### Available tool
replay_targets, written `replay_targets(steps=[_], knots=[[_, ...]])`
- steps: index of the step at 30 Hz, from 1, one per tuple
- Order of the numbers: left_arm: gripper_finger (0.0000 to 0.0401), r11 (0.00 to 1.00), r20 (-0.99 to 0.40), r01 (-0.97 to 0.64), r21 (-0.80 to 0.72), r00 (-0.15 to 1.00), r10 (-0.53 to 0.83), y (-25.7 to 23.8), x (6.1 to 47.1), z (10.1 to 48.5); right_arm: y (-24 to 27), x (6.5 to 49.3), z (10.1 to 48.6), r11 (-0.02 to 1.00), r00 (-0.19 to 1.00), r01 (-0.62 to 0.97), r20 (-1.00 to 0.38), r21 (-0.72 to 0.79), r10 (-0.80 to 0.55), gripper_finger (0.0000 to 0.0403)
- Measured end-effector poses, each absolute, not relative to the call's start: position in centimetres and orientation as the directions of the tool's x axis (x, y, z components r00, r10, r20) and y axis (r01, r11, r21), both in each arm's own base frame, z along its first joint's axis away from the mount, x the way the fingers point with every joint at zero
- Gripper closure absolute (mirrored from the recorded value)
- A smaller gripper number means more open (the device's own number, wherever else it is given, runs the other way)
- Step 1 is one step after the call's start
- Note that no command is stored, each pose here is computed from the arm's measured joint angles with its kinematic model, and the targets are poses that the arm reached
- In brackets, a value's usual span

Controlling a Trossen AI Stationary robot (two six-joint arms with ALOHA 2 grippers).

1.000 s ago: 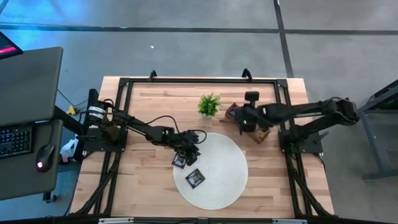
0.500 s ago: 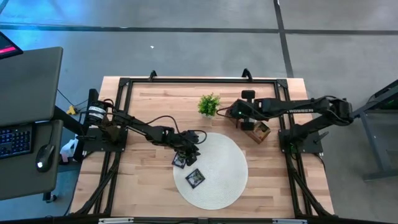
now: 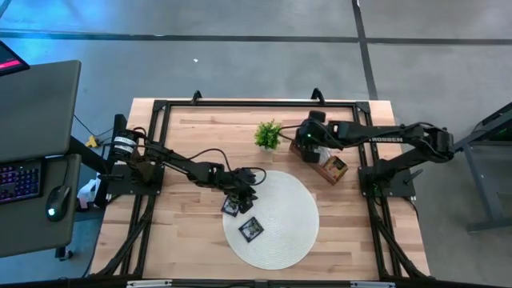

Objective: Pick & Place Tea
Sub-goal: Put the black tea bag into the left section of the wooden organizer

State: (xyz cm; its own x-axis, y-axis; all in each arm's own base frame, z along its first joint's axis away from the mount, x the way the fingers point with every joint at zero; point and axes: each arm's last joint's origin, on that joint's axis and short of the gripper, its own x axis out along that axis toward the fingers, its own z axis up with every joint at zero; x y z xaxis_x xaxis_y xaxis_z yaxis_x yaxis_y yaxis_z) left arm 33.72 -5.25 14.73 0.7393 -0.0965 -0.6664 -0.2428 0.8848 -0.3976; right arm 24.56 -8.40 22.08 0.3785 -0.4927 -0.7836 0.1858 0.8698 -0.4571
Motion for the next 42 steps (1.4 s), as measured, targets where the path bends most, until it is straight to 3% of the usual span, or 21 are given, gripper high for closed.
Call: replay_targets(steps=[8, 14, 27, 32, 42], knots=[[0.0272, 0.885, -0.666, -0.242, -0.398, 0.739, -0.098, -5.3, 33.7, 14.7, -8.0, 23.2, 21.9, 0.873, 0.277, 0.209, -0.83, -0.44, -0.485, 0.0297], [0.0272, 0.885, -0.666, -0.241, -0.399, 0.739, -0.098, -5.3, 33.7, 14.7, -7.3, 22.0, 22.2, 0.921, 0.263, 0.253, -0.896, -0.294, -0.359, 0.0297], [0.0272, 0.884, -0.665, -0.242, -0.399, 0.74, -0.098, -5.3, 33.7, 14.7, -7.7, 23.6, 19.6, 0.94, 0.209, 0.215, -0.928, -0.266, -0.31, 0.0297], [0.0272, 0.884, -0.666, -0.242, -0.399, 0.739, -0.098, -5.3, 33.7, 14.7, -8.2, 24.3, 18.8, 0.913, 0.179, 0.207, -0.903, -0.353, -0.39, 0.0299], [0.0272, 0.885, -0.668, -0.243, -0.398, 0.738, -0.097, -5.3, 33.7, 14.7, -8.1, 23.8, 18.9, 0.911, 0.143, 0.182, -0.907, -0.369, -0.396, 0.0395]])
